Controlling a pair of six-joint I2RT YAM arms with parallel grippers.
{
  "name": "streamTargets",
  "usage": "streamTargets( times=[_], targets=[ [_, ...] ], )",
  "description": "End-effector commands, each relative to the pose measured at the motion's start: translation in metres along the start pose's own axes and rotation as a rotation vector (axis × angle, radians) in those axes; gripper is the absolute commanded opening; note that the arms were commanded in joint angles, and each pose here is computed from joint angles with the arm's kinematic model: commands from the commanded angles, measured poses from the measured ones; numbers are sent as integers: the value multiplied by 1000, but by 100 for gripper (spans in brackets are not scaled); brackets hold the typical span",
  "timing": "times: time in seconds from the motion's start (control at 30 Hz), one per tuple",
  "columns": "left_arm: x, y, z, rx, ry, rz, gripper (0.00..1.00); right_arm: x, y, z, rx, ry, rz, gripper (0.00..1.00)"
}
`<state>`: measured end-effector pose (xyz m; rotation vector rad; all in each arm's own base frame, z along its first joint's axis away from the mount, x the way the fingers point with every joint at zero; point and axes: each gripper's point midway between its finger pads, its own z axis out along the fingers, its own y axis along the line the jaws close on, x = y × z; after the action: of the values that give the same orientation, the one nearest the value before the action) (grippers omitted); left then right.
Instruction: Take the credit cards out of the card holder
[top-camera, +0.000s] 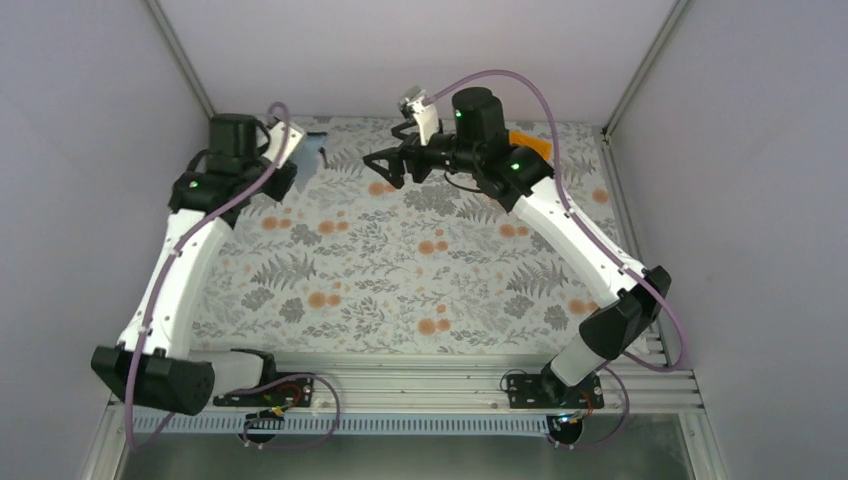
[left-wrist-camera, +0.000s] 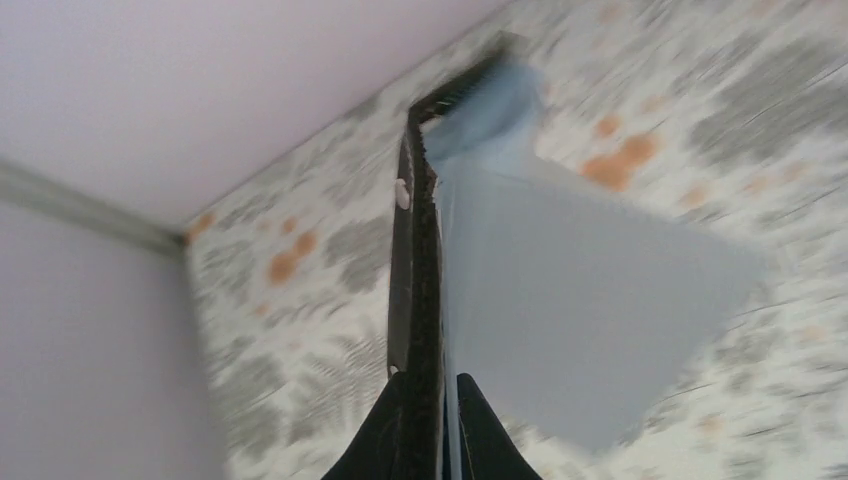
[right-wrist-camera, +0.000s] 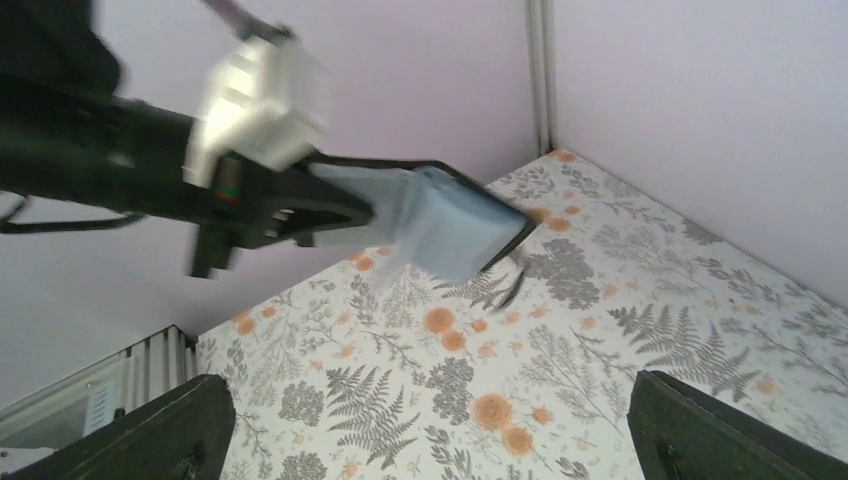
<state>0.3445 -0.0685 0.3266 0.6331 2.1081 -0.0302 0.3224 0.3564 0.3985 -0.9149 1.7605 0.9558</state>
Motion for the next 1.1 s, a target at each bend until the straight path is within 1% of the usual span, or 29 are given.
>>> streamTargets(
  times=[0.0,0.03,0.07,0.1,0.13,0.2,0.27,0.33,0.4,0.47,0.53,0.67,0.77,0.87,0.93,0.97,1.07],
  targets=[
    [12,69,-2,-466,193,183,2,-4,29,25,-74,-36,-24,100],
    [4,62,-2,-409,158,152,2,-5,46,26,-175,-40,-36,100],
    [-9,48,-3,-316,102,123,2,-9,61,24,-261,-49,-41,100],
    [-13,30,1,-203,77,89,2,-10,69,26,-327,-49,-32,100],
    [-21,10,1,-84,33,56,2,-9,72,31,-365,-44,-16,100],
    [-29,-25,1,125,-18,5,2,-14,71,32,-361,-56,7,100],
    [-33,-47,1,262,-39,-36,3,-14,63,36,-318,-58,31,100],
    [-35,-55,0,332,-51,-67,2,-9,51,43,-259,-44,60,100],
    [-38,-61,-4,377,-69,-80,2,0,30,52,-151,-20,100,100],
    [-44,-69,-11,426,-99,-72,2,7,0,60,9,-7,136,100],
    [-48,-78,-18,481,-124,-68,2,15,-20,65,104,12,157,100],
    [-56,-92,-36,593,-174,-63,2,28,-45,67,235,47,151,100],
    [-62,-101,-54,677,-220,-45,2,37,-55,58,271,58,120,100],
    [-62,-111,-65,743,-245,-14,2,39,-45,47,162,43,69,100],
    [-61,-116,-71,776,-259,2,2,45,-30,42,36,40,0,100],
    [-61,-118,-73,790,-264,8,2,39,-16,32,-25,16,-40,100],
    [-61,-124,-81,832,-285,31,2,42,13,22,-190,14,-104,100]
  ],
)
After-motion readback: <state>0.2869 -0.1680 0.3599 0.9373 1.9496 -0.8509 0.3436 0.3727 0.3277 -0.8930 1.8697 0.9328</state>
